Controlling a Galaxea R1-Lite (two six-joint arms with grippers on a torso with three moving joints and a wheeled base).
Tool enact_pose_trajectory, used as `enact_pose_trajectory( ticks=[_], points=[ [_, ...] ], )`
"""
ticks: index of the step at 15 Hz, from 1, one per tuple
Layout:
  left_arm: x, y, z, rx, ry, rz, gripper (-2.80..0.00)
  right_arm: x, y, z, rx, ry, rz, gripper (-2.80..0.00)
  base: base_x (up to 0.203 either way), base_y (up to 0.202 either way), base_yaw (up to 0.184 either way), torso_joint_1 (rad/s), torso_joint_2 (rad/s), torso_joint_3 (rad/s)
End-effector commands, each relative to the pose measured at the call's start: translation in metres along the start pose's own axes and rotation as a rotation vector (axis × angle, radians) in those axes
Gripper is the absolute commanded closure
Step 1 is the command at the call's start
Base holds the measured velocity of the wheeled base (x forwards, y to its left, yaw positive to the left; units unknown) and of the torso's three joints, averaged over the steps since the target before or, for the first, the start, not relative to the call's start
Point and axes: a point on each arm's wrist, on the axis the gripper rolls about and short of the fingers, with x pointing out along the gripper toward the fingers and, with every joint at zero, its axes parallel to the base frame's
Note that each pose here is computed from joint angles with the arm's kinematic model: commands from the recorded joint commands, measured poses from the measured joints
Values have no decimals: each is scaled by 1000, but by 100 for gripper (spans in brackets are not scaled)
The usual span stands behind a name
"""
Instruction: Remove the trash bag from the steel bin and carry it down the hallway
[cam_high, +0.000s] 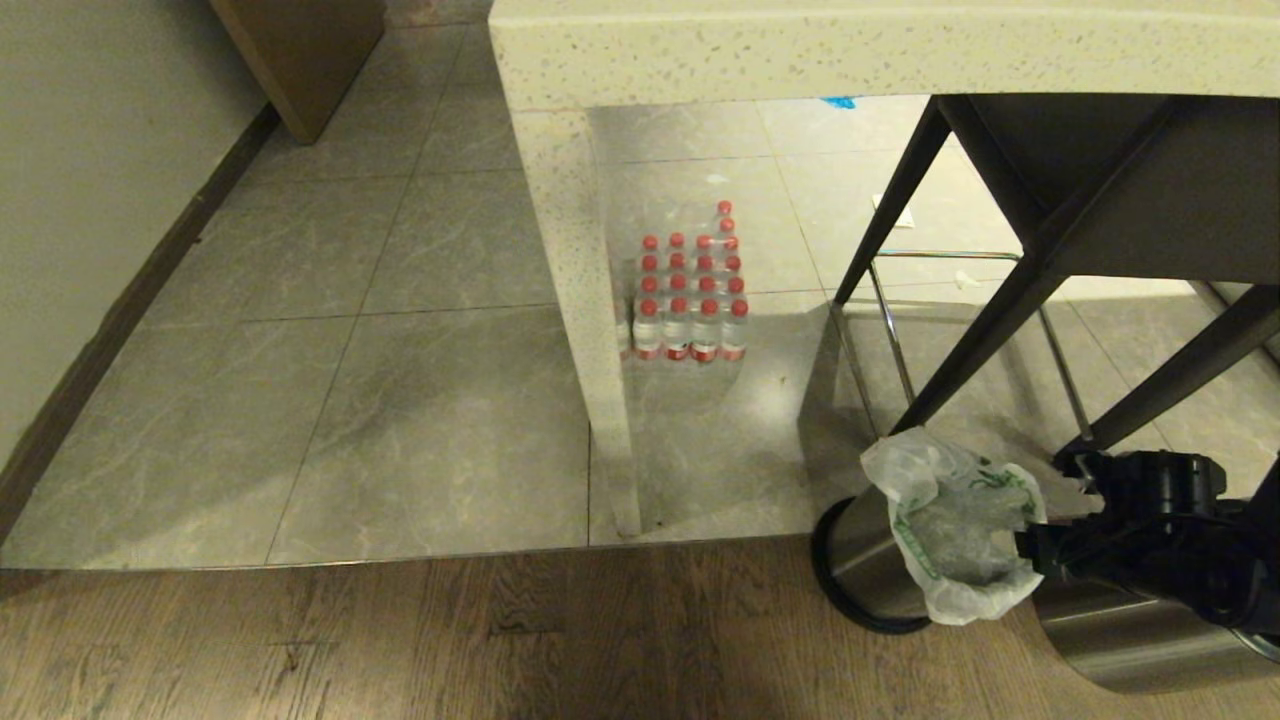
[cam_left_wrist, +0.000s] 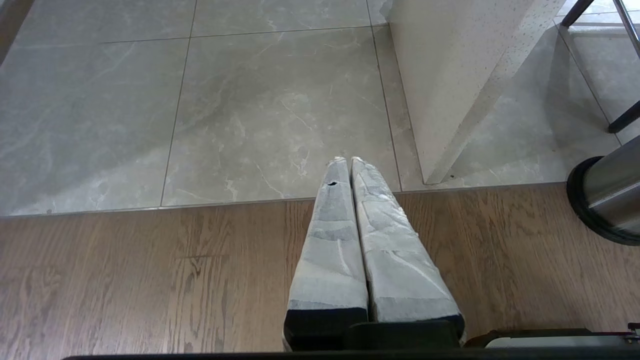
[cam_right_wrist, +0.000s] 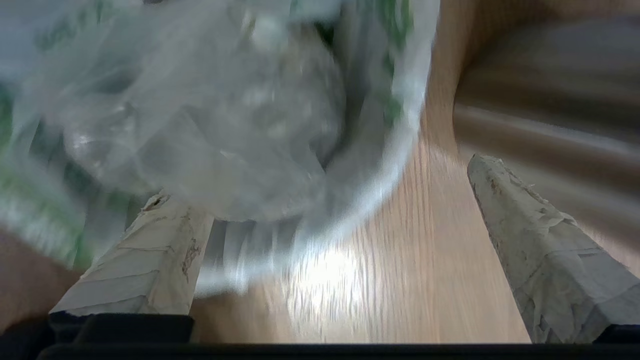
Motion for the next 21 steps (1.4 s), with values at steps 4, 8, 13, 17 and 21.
enact_pose_trajectory(
  ticks=[4, 8, 13, 17, 21],
  points=[
    [0, 0, 0, 0, 0, 0, 0, 28, 1, -4, -7, -57, -1, -280, 0, 0, 0, 0, 0, 0],
    [0, 0, 0, 0, 0, 0, 0, 35, 1, -6, -6, -63, -3, -280, 0, 0, 0, 0, 0, 0],
    [0, 0, 0, 0, 0, 0, 0, 35, 1, -6, -6, -63, -3, -280, 0, 0, 0, 0, 0, 0],
    [0, 0, 0, 0, 0, 0, 0, 35, 1, -6, -6, -63, -3, -280, 0, 0, 0, 0, 0, 0],
    [0, 0, 0, 0, 0, 0, 0, 35, 1, -6, -6, -63, -3, -280, 0, 0, 0, 0, 0, 0]
  ],
)
